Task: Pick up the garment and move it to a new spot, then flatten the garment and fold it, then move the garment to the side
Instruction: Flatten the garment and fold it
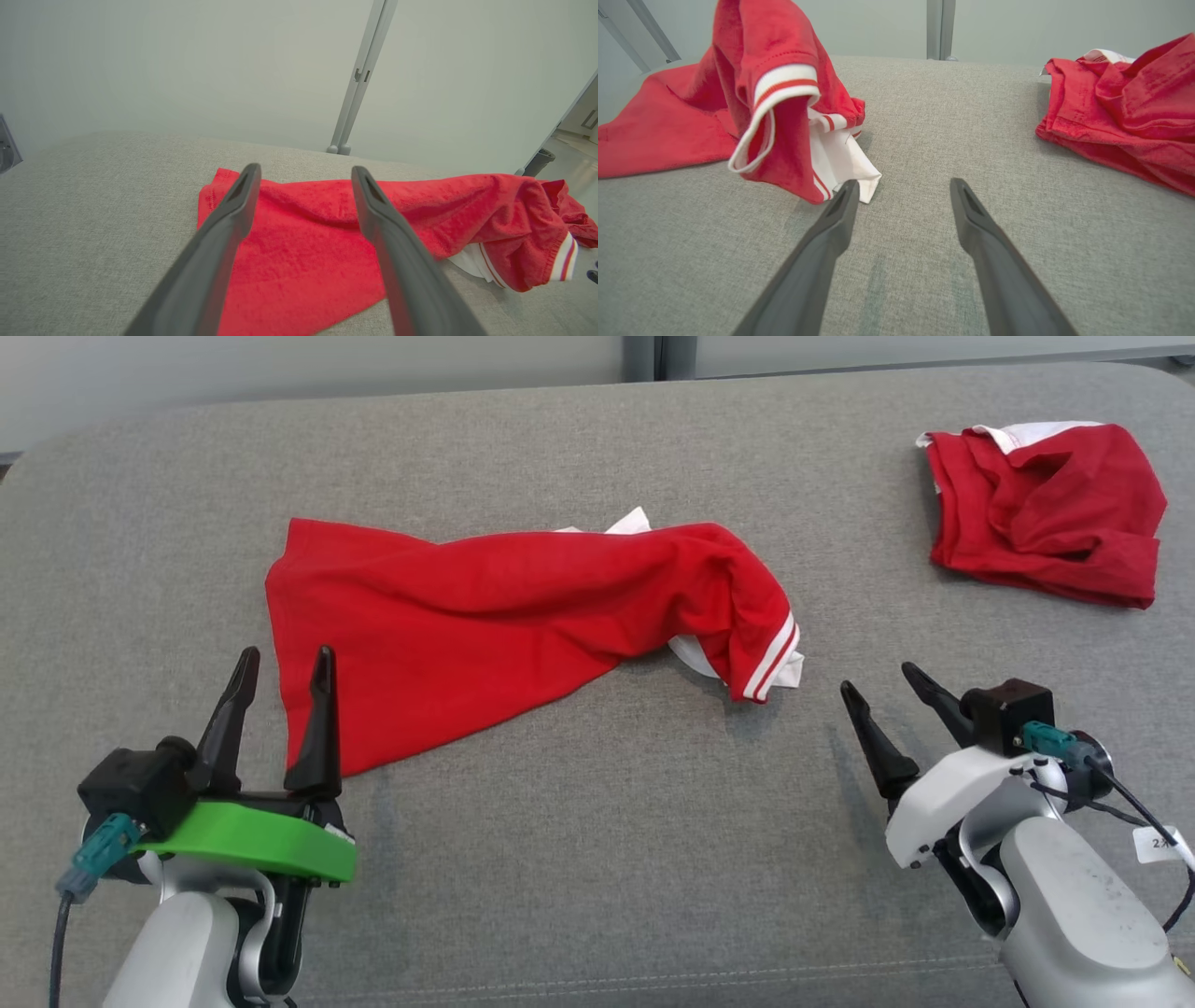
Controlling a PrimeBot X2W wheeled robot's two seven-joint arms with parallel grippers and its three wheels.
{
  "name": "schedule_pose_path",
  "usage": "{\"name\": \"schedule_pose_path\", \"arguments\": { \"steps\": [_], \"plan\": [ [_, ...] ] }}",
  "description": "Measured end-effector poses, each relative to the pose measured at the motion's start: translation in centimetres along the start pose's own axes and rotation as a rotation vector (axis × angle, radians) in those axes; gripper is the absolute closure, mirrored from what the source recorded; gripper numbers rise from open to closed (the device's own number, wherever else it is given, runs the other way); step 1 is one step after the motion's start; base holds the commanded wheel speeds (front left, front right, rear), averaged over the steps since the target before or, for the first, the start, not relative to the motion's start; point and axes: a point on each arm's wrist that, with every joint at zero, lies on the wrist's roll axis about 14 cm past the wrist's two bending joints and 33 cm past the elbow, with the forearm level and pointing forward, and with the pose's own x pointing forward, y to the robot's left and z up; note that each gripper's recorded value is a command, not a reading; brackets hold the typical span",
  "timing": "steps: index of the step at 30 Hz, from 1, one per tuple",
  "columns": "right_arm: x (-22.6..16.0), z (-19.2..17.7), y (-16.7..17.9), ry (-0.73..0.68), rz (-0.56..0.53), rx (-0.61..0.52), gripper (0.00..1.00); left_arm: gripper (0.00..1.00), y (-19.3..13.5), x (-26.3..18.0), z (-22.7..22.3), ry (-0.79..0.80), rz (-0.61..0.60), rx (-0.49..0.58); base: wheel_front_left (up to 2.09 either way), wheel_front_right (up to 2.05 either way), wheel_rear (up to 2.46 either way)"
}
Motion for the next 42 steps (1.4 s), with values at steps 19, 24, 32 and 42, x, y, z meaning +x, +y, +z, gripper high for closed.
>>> {"name": "schedule_pose_path", "arguments": {
  "steps": [19,24,32,42],
  "plan": [
    [6.0,-4.7,2.2,0.180,0.105,0.035,0.00,0.00,4.7,-1.0,-1.0,0.027,0.124,0.023,0.00,0.00,0.00],
    [7.4,-4.8,3.5,0.182,0.154,0.029,0.00,0.00,5.7,-1.1,-1.1,0.033,0.149,0.036,0.00,0.00,0.00],
    [7.7,-4.8,5.6,0.178,0.220,0.014,1.00,0.00,6.1,-1.4,-1.0,0.029,0.162,0.039,0.00,0.00,0.00],
    [6.7,-3.7,5.6,0.132,0.200,0.072,1.00,0.00,6.2,-1.9,-1.7,0.055,0.166,0.032,0.00,0.00,0.00]
  ]
}}
